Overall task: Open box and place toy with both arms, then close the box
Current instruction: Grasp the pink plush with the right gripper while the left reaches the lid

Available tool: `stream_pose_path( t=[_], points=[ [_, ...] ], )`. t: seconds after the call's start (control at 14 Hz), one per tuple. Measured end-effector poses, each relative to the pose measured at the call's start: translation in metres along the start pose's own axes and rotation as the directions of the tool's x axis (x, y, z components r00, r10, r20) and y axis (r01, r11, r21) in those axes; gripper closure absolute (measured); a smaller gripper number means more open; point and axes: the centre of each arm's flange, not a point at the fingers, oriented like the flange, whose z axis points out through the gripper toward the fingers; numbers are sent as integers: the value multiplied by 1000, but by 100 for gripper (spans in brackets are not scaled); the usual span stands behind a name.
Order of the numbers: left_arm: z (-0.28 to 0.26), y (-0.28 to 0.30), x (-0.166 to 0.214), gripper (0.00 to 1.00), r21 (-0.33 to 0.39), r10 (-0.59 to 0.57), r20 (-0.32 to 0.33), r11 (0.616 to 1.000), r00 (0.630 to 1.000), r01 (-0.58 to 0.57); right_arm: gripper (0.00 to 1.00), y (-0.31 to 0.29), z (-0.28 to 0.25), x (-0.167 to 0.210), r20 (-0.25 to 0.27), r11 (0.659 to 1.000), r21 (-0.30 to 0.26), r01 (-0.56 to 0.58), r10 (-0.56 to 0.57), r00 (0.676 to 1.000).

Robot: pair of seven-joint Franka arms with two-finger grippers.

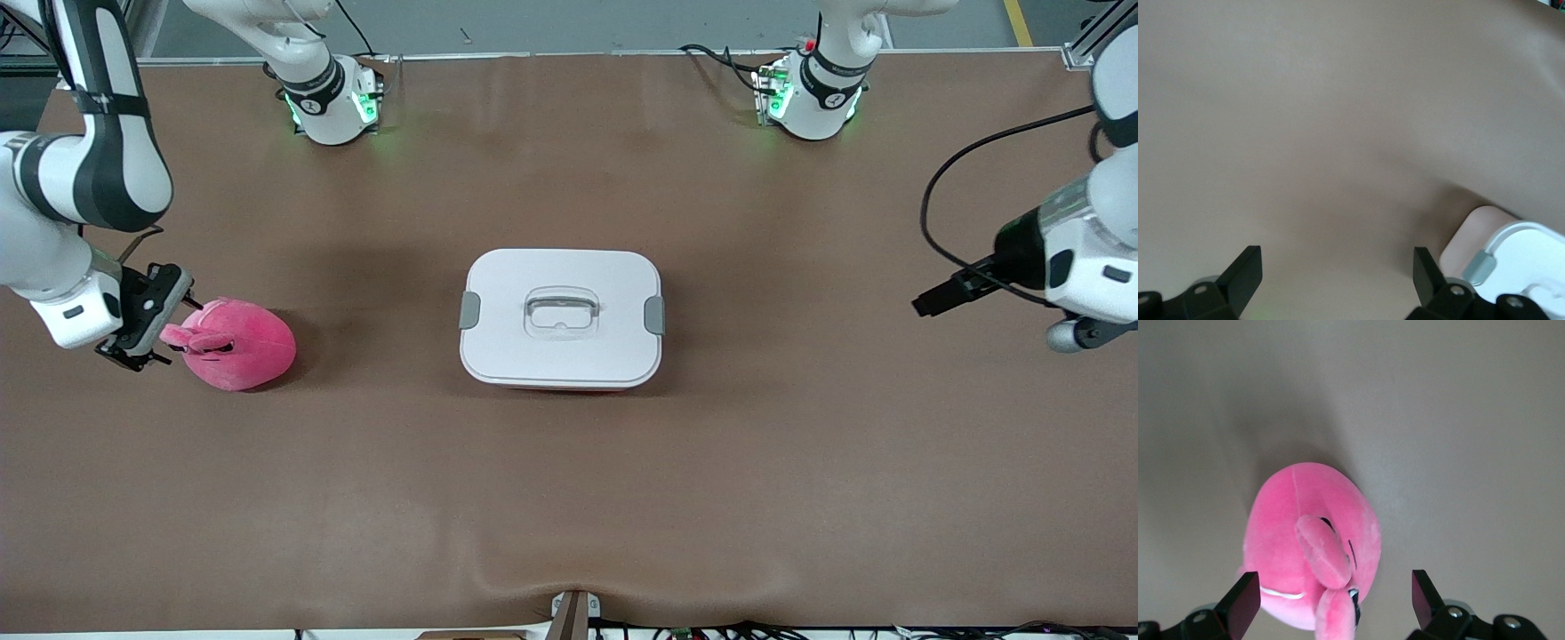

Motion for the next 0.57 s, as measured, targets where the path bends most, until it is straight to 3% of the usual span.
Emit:
stream_pose_path(
  t=[0.57],
  points=[
    [30,84,-54,0,14,-257,-1,966,966,257,0,3,49,0,9,995,40,90,-90,996]
  ],
)
